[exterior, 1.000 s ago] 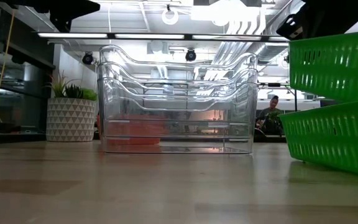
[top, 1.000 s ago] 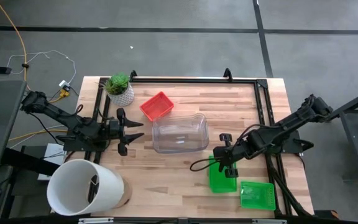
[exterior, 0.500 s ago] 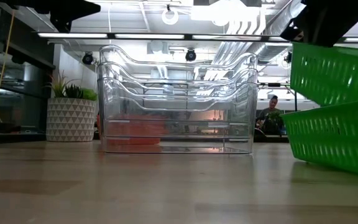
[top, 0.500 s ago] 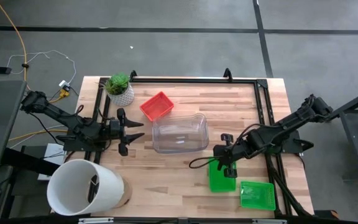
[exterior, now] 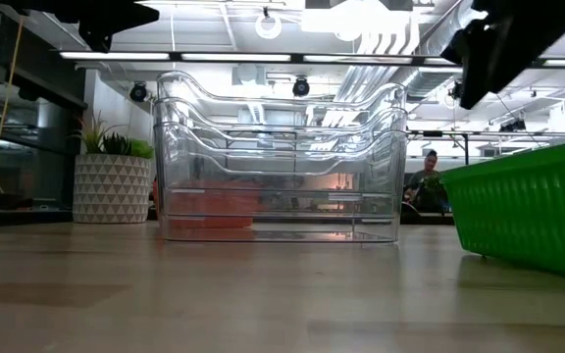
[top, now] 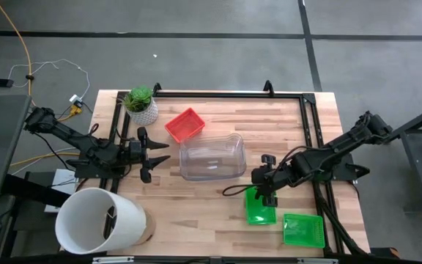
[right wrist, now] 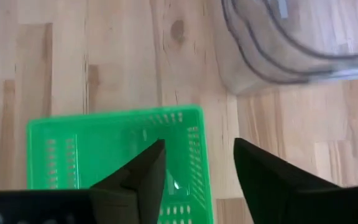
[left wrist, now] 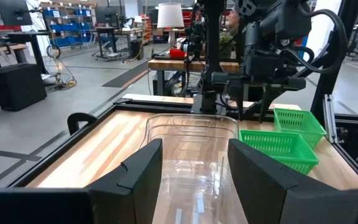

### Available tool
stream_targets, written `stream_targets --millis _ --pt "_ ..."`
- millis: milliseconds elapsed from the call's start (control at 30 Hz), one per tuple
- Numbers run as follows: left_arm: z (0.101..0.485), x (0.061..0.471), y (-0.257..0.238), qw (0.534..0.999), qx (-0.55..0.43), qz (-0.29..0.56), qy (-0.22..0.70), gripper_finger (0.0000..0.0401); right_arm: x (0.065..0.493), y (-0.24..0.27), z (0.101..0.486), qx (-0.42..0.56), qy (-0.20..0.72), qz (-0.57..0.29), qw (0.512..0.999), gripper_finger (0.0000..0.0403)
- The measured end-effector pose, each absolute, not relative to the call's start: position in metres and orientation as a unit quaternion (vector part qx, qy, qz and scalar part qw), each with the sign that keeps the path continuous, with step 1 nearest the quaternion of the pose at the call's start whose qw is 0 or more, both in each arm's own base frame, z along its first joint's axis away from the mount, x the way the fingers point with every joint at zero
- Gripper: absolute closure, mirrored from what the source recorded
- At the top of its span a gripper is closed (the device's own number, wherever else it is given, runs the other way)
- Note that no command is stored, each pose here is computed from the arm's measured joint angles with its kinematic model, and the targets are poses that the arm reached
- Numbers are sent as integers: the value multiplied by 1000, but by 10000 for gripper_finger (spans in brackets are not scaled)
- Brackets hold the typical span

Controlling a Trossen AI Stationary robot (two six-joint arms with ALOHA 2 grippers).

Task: Stack baskets by color
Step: Stack the bottom green bin on the top green bins

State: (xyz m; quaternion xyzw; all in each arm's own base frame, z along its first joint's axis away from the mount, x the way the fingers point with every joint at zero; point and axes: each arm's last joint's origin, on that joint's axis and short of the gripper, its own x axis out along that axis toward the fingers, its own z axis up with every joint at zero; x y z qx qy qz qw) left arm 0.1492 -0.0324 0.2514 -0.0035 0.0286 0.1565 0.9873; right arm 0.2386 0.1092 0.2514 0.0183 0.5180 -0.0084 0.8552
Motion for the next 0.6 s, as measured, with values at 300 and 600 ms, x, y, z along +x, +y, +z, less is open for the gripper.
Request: stream_targets --millis 300,600 --pt "251 149 -32 987 -3 156 30 229 219 103 255 29 576 -53 815 206" --pt "251 149 -33 987 -11 156 31 229 184 124 275 9 493 -113 862 206"
